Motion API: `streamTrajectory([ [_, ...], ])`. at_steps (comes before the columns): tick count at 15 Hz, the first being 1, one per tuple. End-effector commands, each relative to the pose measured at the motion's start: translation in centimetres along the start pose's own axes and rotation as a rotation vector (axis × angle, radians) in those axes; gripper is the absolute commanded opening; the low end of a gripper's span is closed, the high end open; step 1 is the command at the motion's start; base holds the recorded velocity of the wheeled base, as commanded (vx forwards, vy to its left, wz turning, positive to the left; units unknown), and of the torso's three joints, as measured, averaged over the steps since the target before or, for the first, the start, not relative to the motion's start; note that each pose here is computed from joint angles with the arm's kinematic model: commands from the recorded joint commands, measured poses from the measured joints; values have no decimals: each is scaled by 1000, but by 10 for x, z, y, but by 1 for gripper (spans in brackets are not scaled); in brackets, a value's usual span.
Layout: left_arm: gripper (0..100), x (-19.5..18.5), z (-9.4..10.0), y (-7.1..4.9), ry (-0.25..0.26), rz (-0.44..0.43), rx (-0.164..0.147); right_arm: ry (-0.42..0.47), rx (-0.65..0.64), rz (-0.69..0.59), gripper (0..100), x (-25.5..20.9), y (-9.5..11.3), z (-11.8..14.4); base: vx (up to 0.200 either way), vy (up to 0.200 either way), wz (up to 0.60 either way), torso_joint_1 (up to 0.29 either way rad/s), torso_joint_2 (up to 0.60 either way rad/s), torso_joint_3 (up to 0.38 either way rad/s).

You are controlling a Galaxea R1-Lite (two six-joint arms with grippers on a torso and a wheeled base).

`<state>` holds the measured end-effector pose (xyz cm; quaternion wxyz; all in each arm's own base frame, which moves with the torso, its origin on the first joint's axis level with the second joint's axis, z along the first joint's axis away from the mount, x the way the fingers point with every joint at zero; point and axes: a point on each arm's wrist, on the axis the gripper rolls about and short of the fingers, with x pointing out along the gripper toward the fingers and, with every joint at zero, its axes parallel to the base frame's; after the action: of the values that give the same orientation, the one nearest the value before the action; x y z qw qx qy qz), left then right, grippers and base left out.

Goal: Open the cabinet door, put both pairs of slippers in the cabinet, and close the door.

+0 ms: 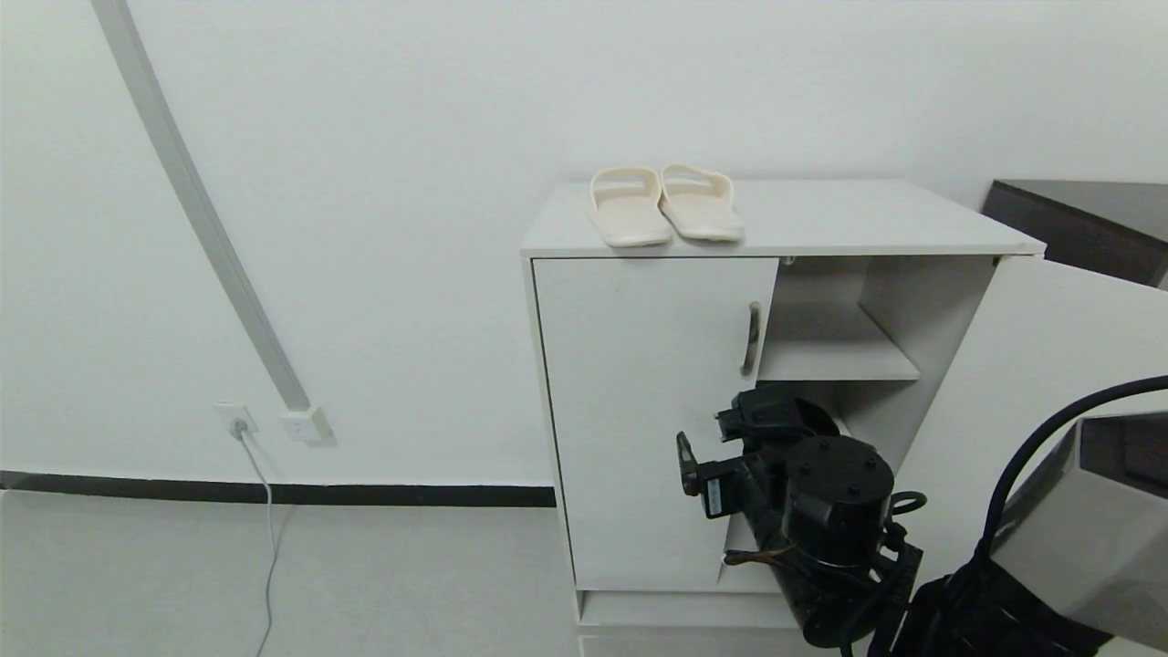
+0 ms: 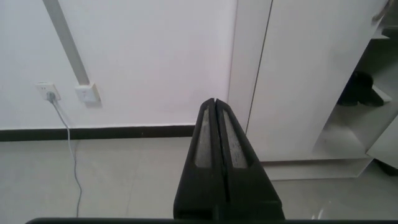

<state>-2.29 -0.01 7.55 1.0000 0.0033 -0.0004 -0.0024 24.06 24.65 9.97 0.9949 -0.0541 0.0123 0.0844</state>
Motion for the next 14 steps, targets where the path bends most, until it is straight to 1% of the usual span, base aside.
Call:
streamTrajectory([
  [1, 0, 0, 0, 0, 1, 0, 0, 1, -2, 1, 100, 0, 0, 0, 0, 0, 0, 144, -466, -325],
  [7, 0, 0, 0, 0, 1, -1, 0, -1, 0, 1, 100, 0, 0, 0, 0, 0, 0, 171, -492, -322],
  [14, 0, 0, 0, 0, 1, 0, 1, 0, -1, 1, 100, 0, 0, 0, 0, 0, 0, 214, -530, -319],
])
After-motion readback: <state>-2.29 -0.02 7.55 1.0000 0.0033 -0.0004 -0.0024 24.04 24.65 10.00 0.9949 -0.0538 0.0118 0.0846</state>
